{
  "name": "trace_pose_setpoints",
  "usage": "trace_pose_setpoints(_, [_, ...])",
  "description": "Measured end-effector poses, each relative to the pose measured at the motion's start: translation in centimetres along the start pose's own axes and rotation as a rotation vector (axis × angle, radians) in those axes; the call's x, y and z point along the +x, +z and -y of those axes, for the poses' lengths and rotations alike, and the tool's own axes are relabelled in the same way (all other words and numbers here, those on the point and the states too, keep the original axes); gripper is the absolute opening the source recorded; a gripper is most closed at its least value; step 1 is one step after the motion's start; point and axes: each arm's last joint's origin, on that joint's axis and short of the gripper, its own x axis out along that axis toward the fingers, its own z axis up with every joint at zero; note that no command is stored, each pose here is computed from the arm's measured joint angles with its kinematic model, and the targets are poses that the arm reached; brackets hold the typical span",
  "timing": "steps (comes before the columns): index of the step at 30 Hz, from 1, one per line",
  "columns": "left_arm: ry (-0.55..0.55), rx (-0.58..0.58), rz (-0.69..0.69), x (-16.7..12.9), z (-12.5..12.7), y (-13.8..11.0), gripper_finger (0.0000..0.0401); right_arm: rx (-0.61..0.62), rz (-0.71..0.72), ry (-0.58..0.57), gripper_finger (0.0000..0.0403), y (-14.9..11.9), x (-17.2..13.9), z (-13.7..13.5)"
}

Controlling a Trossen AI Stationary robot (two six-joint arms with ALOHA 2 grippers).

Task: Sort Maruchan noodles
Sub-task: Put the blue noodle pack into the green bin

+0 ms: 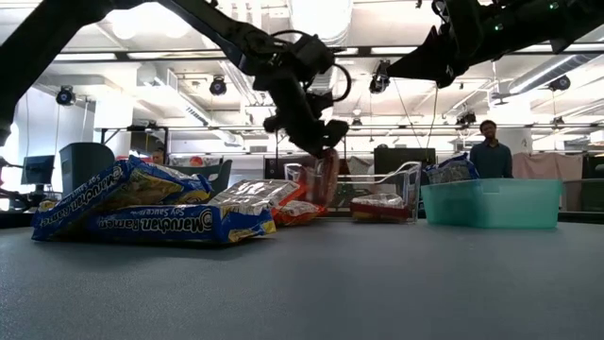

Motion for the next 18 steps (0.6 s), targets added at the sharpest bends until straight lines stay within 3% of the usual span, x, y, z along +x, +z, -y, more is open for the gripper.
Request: trace_pose_setpoints(18, [0.082,0.028,-0.214,-0.2,-1.0,-2.2,0.0013,0.000,0.000,0.000,0.0009,0.0,0.0,0.0])
